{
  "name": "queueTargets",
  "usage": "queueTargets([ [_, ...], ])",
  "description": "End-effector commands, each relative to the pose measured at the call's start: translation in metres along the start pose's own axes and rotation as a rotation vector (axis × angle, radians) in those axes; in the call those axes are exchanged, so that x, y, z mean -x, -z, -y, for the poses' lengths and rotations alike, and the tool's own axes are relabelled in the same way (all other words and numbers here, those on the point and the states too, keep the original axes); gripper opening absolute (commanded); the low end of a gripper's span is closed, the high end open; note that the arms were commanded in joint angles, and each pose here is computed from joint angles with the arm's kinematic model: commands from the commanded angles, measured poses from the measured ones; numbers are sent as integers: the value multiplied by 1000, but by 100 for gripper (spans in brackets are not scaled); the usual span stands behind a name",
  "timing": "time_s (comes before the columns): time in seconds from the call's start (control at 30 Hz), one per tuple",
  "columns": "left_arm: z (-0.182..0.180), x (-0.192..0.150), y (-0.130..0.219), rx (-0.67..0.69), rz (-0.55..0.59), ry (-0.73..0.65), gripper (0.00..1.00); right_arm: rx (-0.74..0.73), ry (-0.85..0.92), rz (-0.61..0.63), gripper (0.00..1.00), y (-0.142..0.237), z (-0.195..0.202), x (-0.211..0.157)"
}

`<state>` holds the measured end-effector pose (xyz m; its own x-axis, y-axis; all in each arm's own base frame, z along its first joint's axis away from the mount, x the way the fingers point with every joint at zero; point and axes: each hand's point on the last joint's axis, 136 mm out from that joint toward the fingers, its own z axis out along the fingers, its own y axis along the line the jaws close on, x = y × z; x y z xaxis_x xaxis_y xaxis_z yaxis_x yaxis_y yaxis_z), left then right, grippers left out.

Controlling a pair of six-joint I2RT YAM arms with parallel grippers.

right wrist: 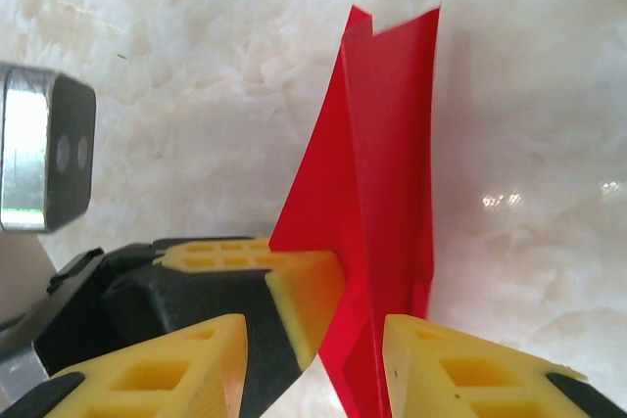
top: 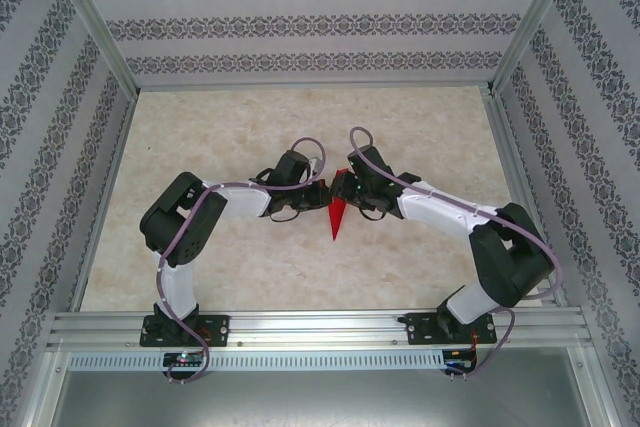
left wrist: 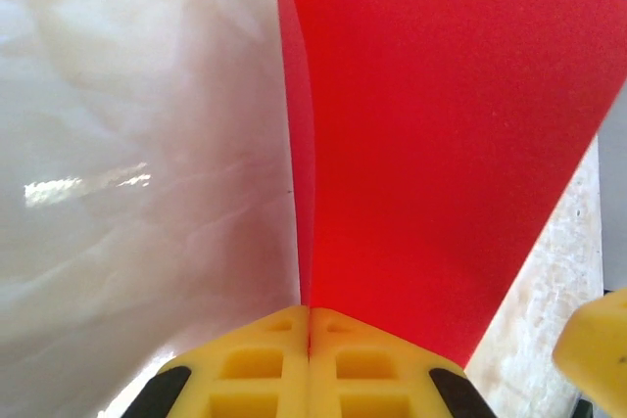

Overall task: Fold a paper plane with a square sheet of paper (pick it up from the middle)
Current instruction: Move a paper plane to the center of the table.

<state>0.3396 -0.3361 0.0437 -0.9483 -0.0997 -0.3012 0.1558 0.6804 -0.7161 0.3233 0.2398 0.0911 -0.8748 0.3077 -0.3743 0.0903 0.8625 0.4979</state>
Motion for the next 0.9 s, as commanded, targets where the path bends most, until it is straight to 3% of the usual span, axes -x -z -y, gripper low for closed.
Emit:
queueTargets([
  [0.0, -6, 4, 0, -14, 15, 5, 0, -48, 8, 14, 42, -4, 5, 3],
  [0.37, -13, 1, -2, -5, 1, 12, 0, 59, 19, -13, 40, -12, -14, 2],
  [0.87, -18, 4, -1, -9, 12, 44, 0, -10, -1, -44, 39, -30, 9, -5],
])
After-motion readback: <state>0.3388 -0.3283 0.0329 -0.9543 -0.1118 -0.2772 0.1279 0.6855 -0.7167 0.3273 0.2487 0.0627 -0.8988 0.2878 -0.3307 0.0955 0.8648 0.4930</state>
